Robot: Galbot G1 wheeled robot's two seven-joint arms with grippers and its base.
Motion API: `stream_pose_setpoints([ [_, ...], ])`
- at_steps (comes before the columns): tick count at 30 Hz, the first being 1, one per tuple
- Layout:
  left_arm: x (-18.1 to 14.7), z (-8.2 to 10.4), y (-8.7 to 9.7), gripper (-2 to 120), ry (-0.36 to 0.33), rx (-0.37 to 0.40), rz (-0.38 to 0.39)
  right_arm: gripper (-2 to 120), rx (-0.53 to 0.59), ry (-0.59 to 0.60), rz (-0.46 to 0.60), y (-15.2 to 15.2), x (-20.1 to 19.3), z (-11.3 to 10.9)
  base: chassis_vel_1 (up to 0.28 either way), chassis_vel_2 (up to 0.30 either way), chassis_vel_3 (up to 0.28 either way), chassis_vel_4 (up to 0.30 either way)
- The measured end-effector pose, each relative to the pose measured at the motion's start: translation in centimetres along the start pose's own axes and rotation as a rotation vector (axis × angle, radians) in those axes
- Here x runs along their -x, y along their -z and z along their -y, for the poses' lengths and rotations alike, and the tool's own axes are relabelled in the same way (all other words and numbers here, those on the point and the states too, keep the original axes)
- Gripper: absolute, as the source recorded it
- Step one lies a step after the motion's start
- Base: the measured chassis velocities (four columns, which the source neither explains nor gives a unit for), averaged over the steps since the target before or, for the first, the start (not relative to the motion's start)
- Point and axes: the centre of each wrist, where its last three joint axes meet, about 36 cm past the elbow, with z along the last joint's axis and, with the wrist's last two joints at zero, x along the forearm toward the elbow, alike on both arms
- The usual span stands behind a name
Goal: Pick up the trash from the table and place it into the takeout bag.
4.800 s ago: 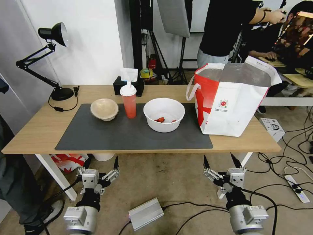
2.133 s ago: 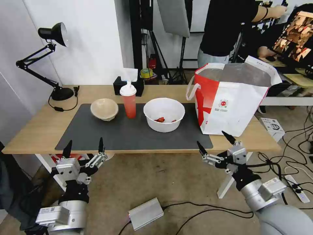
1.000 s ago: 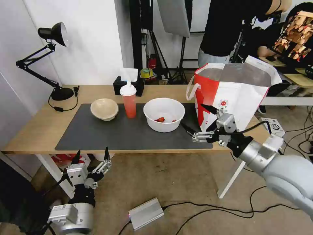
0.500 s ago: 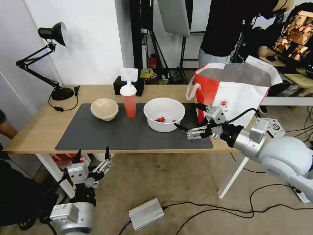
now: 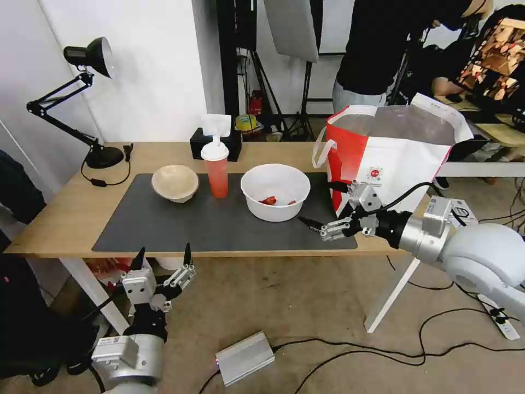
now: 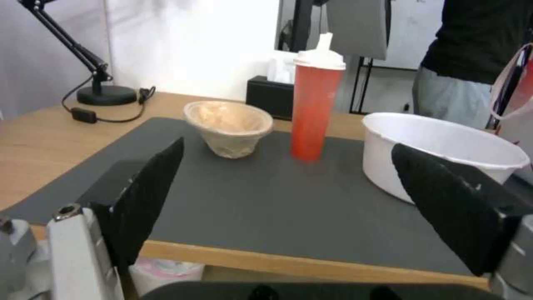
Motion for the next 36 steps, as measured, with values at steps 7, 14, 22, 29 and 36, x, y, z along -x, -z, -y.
stream_pose_setpoints([
  [7,0.0,-0.2,0.0,100,0.004,0.007,-0.006,100,-0.006,0.019,-0.014,-0.4,0.0,0.7,0.000,0.000,0.000,0.000],
  [14,0.0,-0.1,0.0,100,0.011,0.000,-0.005,100,-0.016,0.056,-0.014,-0.5,1.0,2.0,0.000,0.000,0.000,0.000],
  [22,-0.1,-0.1,0.0,100,0.013,0.001,-0.006,100,-0.022,0.085,-0.008,-0.5,2.4,3.1,0.000,0.000,0.000,0.000],
  [29,-0.1,-0.1,0.1,100,0.017,0.000,-0.002,100,-0.034,0.131,-0.006,-0.3,4.1,3.8,0.000,0.000,0.000,0.000],
  [36,-0.1,-0.1,0.1,100,0.019,0.001,0.000,100,-0.062,0.177,-0.010,0.3,5.8,4.5,0.000,0.000,0.000,0.000],
])
